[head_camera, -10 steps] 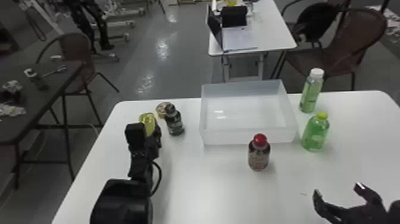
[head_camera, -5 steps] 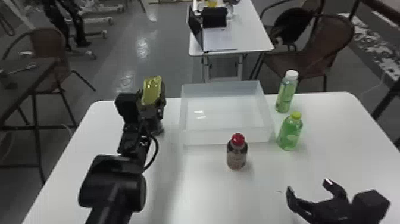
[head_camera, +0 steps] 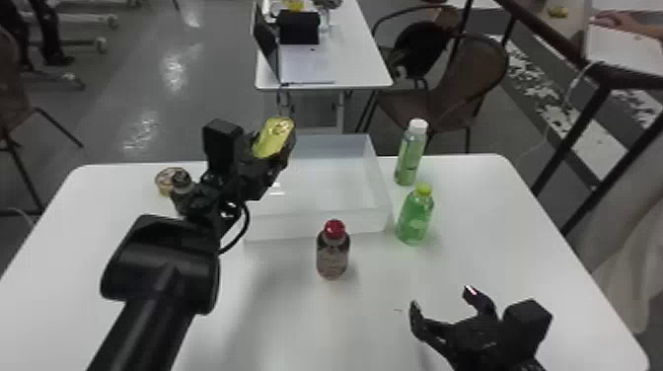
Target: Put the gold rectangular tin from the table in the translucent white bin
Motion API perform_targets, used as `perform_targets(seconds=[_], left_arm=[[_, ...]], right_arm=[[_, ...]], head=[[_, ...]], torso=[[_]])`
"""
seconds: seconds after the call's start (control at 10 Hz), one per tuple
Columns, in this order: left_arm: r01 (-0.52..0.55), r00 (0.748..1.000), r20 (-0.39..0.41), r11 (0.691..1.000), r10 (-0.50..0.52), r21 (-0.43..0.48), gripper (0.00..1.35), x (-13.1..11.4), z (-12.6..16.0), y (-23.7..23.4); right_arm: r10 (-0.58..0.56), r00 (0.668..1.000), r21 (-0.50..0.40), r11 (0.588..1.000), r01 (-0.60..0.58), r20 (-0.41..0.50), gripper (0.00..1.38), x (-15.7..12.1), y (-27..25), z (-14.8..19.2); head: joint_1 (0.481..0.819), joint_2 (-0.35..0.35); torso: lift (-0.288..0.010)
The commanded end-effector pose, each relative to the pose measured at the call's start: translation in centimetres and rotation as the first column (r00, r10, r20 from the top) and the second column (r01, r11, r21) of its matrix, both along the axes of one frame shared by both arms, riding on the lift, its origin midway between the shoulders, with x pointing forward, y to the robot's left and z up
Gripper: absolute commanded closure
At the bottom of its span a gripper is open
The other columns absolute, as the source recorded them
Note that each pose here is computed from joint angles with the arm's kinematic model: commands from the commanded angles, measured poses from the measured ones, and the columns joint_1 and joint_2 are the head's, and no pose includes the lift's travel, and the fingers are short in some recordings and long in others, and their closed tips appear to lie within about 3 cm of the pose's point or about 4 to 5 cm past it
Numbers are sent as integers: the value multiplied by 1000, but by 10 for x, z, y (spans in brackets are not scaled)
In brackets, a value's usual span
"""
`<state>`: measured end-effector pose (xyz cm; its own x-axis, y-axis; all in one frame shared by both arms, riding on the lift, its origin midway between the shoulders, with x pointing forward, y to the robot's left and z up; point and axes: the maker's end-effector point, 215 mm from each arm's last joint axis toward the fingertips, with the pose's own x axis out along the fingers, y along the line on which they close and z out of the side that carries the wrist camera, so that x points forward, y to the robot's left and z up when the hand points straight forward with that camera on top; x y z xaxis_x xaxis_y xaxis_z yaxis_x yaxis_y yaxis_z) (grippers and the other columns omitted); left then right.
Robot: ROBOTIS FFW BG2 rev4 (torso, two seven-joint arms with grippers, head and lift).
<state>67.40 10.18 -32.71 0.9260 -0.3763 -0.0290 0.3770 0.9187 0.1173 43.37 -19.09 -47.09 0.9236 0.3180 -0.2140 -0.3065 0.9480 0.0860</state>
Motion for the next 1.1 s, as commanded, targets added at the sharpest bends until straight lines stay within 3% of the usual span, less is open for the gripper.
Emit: perform_targets(seconds=[0.0,0.3,0.5,0.7,0.9,1.0], left_arm=[[54,997,-62,994,-48,96,826,13,-29,-11],[121,978,-198,958,-69,261,825,16,-96,-3],[171,977,-184,921,-112,351,757,17,-99,-8],[197,975,-172,898,-139,393,298,17,-95,-12],[206,974,-166,897,-151,390,159,16,-93,-14],[200,976,-155,918,-155,342,159,13,-91,-13]], right_arm=[[1,1000,-2,1000,-1,1,122,1,-2,0],[1,1000,-1,1000,-1,2,122,4,-3,0],[1,1000,-1,1000,-1,3,122,6,-3,0],[1,1000,-1,1000,-1,-1,122,5,-3,-2],[1,1000,-1,1000,-1,0,122,4,-3,-1],[0,1000,-2,1000,0,3,122,5,-4,1]], head=[[695,-88],[695,-97],[695,-93],[695,-96],[695,-100],[695,-101]], torso=[[-58],[-58],[-58],[-58],[-58],[-58]])
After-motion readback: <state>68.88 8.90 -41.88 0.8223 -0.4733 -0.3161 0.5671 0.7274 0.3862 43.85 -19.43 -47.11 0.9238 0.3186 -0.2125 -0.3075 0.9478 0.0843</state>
